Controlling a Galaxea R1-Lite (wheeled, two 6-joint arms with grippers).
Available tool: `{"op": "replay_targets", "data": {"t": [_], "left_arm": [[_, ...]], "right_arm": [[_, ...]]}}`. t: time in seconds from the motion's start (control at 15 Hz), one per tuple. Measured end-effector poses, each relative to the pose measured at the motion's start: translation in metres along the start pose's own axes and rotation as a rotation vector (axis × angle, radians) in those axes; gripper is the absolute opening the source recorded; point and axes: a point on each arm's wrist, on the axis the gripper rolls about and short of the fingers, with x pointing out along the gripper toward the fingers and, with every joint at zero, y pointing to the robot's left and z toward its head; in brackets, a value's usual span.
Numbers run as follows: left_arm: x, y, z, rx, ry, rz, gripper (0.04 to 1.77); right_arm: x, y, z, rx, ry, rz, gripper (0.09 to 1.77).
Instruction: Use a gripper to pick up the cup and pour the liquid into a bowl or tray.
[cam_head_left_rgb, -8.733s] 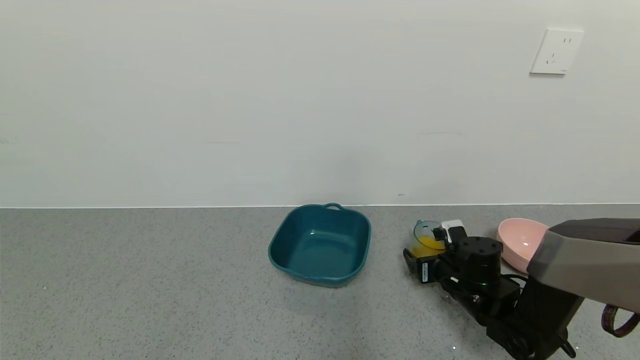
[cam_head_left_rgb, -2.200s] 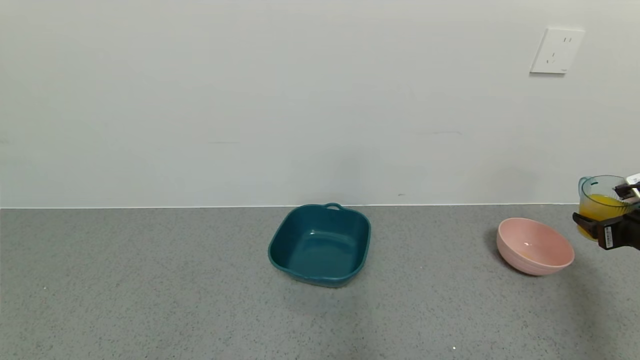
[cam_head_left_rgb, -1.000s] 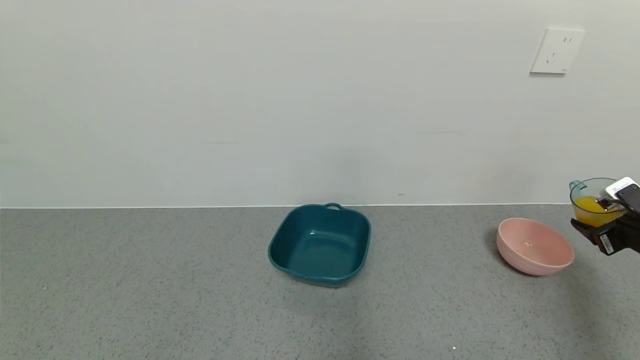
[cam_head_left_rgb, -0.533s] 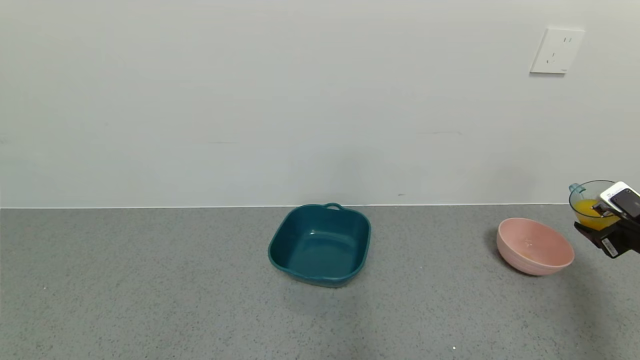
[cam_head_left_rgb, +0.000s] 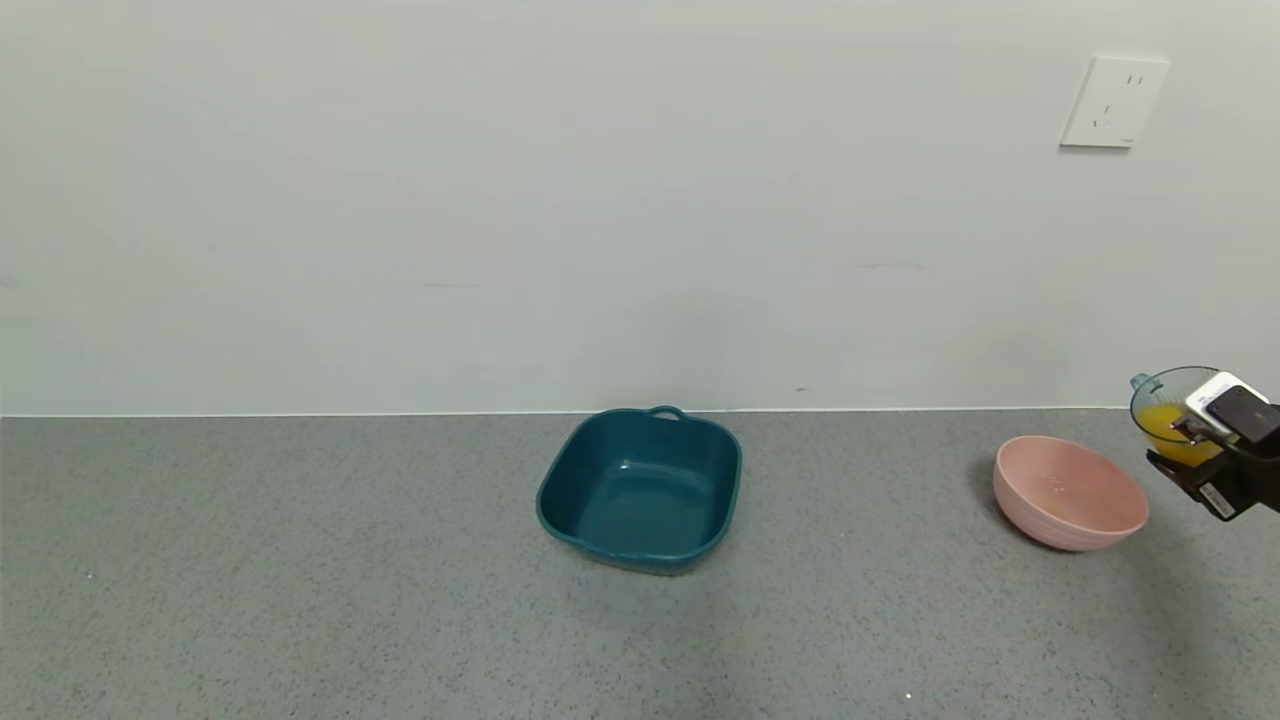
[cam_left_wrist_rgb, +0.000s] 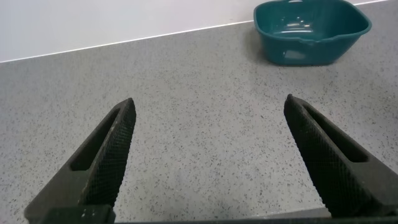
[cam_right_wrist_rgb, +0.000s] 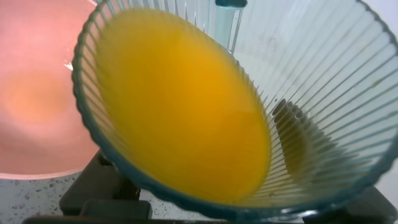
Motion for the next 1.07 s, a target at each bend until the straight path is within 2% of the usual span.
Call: {"op": "replay_targets", "data": {"t": [0.53, 1.07], "left_arm": [[0.0, 0.0, 0.0, 0.0, 0.0, 0.0, 1.72], [0.0, 0.0, 0.0, 0.0, 0.0, 0.0, 1.72]], "right_arm": [[0.0044, 0.0026, -0.0011, -0.073, 0.028, -0.008, 1.35], [0.0068, 0.0049, -0.0043, -0.211, 0.071, -0.016, 1.35]]}}
